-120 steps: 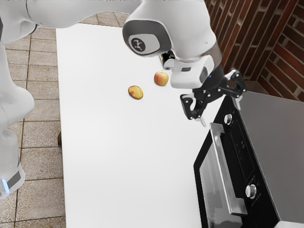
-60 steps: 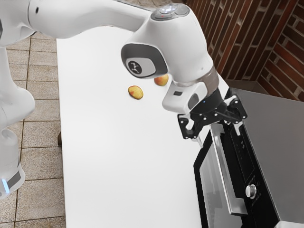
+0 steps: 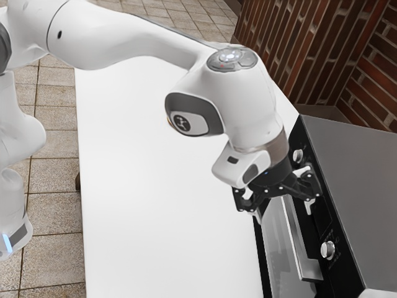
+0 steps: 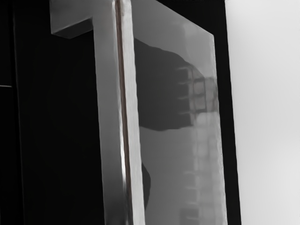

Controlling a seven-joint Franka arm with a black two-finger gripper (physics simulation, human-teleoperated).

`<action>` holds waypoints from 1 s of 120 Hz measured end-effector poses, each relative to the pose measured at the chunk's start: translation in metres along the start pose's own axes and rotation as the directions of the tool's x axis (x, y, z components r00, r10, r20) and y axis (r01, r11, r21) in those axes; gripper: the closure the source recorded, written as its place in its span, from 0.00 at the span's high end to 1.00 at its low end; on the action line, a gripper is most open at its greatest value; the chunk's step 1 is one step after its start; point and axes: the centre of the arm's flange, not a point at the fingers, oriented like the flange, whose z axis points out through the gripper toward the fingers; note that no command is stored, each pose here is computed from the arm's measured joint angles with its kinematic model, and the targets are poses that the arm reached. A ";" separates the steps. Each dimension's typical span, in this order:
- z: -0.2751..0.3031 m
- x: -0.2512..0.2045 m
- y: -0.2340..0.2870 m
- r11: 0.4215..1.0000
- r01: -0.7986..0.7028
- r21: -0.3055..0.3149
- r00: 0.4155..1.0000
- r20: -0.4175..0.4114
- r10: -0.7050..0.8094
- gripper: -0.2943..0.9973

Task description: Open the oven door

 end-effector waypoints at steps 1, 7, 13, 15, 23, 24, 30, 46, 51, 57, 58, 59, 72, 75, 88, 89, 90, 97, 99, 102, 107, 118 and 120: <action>0.000 0.000 0.000 1.000 -0.001 0.000 1.000 0.000 0.001 0.77; 0.000 0.003 0.001 1.000 -0.009 -0.002 1.000 -0.003 0.009 0.77; 0.001 0.005 0.002 1.000 -0.017 -0.003 1.000 -0.005 0.017 0.77; 0.001 0.006 0.003 1.000 -0.019 -0.003 1.000 -0.006 0.019 0.77; 0.003 0.009 0.006 1.000 -0.029 -0.009 1.000 -0.007 0.029 0.77; 0.003 0.009 0.006 0.999 -0.030 -0.010 1.000 -0.008 0.030 0.77; 0.006 0.011 0.009 0.999 -0.038 -0.017 0.999 -0.008 0.038 0.77; 0.012 0.017 0.016 0.998 -0.055 -0.032 0.998 -0.010 0.055 0.77; 0.014 0.019 0.017 0.998 -0.058 -0.037 0.998 -0.013 0.058 0.77; 0.016 0.021 0.019 0.997 -0.062 -0.042 0.998 -0.015 0.062 0.78; 0.016 0.021 0.019 0.997 -0.063 -0.042 0.998 -0.016 0.062 0.78; 0.017 0.021 0.019 0.997 -0.063 -0.042 0.998 -0.016 0.062 0.78; 0.021 0.023 0.020 0.997 -0.066 -0.048 0.998 -0.016 0.065 0.78; 0.021 0.023 0.020 0.997 -0.066 -0.050 0.998 -0.016 0.066 0.78; 0.025 0.022 0.020 0.996 -0.065 -0.055 0.998 -0.015 0.064 0.78; 0.026 0.021 0.020 0.996 -0.064 -0.056 0.998 -0.015 0.063 0.78; 0.026 0.021 0.020 0.996 -0.064 -0.056 0.998 -0.015 0.063 0.78; 0.027 0.018 0.019 0.997 -0.060 -0.058 0.998 -0.014 0.059 0.77; 0.027 0.017 0.020 0.997 -0.058 -0.059 0.998 -0.013 0.058 0.77; 0.028 0.015 0.021 0.996 -0.056 -0.063 0.998 -0.012 0.055 0.78; 0.031 0.011 0.025 0.996 -0.053 -0.074 0.999 -0.011 0.052 0.77; 0.033 0.003 0.034 0.994 -0.046 -0.095 0.999 -0.010 0.045 0.77; 0.034 0.002 0.037 0.994 -0.045 -0.100 0.999 -0.010 0.044 0.77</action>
